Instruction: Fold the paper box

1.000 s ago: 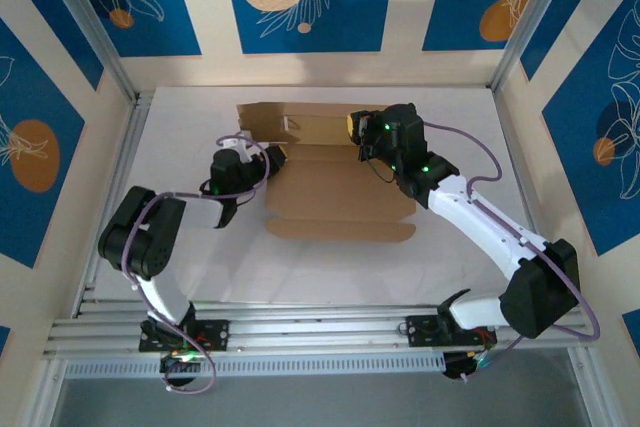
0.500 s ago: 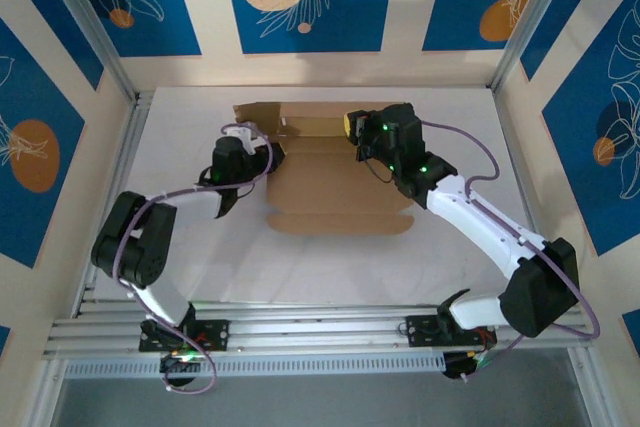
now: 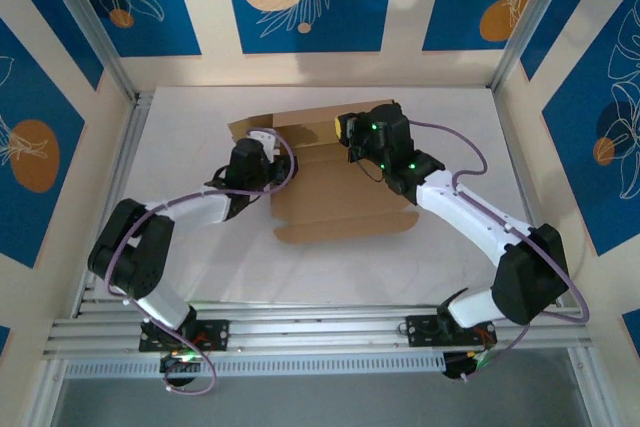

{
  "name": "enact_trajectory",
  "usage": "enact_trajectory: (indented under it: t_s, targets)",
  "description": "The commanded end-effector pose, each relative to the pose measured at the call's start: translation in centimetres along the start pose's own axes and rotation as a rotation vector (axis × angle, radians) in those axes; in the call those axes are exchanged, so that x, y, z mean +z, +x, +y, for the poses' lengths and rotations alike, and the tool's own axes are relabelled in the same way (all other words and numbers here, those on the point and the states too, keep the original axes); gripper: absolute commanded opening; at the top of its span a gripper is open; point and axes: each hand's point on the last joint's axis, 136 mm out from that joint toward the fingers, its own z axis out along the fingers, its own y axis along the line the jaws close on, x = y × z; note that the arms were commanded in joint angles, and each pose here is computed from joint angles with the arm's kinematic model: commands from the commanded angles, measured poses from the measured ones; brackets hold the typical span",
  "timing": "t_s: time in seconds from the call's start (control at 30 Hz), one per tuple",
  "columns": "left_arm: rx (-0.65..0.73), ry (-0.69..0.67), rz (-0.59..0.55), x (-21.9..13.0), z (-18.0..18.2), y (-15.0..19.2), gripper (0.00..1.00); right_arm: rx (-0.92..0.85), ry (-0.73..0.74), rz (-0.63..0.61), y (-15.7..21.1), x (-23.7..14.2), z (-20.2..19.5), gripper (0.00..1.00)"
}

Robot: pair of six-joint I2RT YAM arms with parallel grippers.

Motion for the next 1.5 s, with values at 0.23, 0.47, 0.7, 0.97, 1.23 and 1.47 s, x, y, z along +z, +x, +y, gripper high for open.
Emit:
enact_trajectory:
  t_s: [0.23,0.47,0.7,0.97,1.23,1.47]
  targets:
    - [0.078,0.137,-0.07,-0.7,-3.6,-2.7,0.56,0.008,-0.01,0.041,0.9,0.2,0.1,0.0]
    - [0.026,0.317,-0.024,0.1,-6.7,-2.0,0.58,0.012,0.001,0.041,0.8,0.5,-0.4,0.0]
    - [0.023,0.325,-0.007,0.4,-7.2,-1.8,0.58,0.009,0.017,0.028,0.4,0.7,-1.2,0.0]
    - [0.021,0.152,-0.015,-1.1,-3.8,-2.1,0.62,-0.034,0.084,-0.08,-4.8,-1.1,-3.5,0.0]
    - [-0.064,0.1,0.006,-1.7,-2.2,0.1,0.64,-0.041,0.132,-0.086,-8.0,-1.6,-7.6,0.0]
    - [-0.085,0.179,-0.027,-4.3,-4.1,-1.6,0.64,-0.058,0.118,-0.05,-8.7,-1.2,-8.6,0.0]
